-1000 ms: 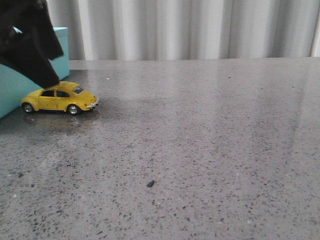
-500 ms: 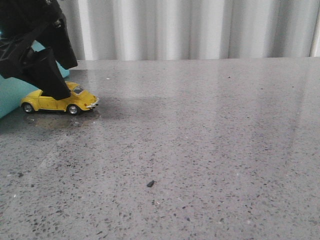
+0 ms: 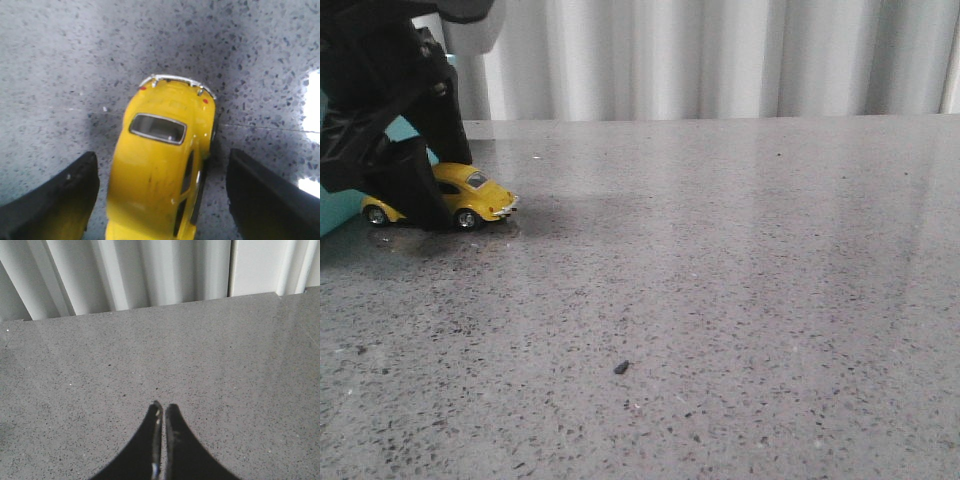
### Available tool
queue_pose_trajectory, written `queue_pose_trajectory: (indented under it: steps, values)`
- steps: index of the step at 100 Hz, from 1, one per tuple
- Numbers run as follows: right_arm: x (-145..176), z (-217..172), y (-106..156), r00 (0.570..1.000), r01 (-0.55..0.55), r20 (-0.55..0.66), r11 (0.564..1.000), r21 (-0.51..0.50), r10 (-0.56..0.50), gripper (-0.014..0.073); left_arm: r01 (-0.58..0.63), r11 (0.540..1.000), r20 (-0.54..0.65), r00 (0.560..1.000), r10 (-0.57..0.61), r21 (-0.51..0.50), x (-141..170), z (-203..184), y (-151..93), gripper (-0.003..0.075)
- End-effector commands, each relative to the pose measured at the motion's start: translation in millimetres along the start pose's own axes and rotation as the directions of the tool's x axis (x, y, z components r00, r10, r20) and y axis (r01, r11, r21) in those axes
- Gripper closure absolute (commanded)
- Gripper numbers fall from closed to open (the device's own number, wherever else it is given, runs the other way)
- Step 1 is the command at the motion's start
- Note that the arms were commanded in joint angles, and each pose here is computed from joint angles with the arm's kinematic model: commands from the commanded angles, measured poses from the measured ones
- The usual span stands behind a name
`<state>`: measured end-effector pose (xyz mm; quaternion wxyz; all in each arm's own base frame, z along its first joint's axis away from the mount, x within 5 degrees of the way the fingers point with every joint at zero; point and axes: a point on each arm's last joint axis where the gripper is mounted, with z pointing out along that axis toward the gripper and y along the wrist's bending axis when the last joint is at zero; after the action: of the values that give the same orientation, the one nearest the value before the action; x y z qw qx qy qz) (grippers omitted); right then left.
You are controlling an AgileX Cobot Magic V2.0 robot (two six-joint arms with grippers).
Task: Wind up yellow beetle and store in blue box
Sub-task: 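Lower the left gripper and close it around the car's body, then lift the car off the table with the left gripper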
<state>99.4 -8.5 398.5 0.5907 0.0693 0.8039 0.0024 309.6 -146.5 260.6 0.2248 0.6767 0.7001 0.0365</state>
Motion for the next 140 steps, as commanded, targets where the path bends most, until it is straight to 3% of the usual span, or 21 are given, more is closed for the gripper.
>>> queue_pose_trajectory:
  steps: [1,50,95,121,140]
  values:
    - [-13.7,-4.7,1.0,0.995,0.013,0.098,1.0,-0.004,-0.012,0.0656,-0.001,0.997,0.049,0.999,0.005,-0.08,-9.3,-15.9,7.7,0.0228]
    - [-13.7,-4.7,1.0,0.995,0.013,0.098,1.0,-0.004,-0.012,0.0656,-0.001,0.997,0.047,0.999,0.005,-0.078,-9.1,-14.8,7.8,0.0236]
    - [-13.7,-4.7,1.0,0.995,0.013,0.098,1.0,-0.004,-0.012,0.0656,-0.001,0.997,0.047,0.999,0.005,-0.078,-9.1,-14.8,7.8,0.0619]
    - [-13.7,-4.7,1.0,0.995,0.013,0.098,1.0,-0.004,-0.012,0.0656,-0.003,0.991,0.077,0.997,0.013,-0.135,-16.9,-29.4,20.4,0.073]
    - [-13.7,-4.6,1.0,0.995,0.013,0.098,1.0,-0.004,-0.012,0.0656,0.038,0.98,0.157,0.987,-0.007,-0.196,-32.3,-57.5,38.1,0.0741]
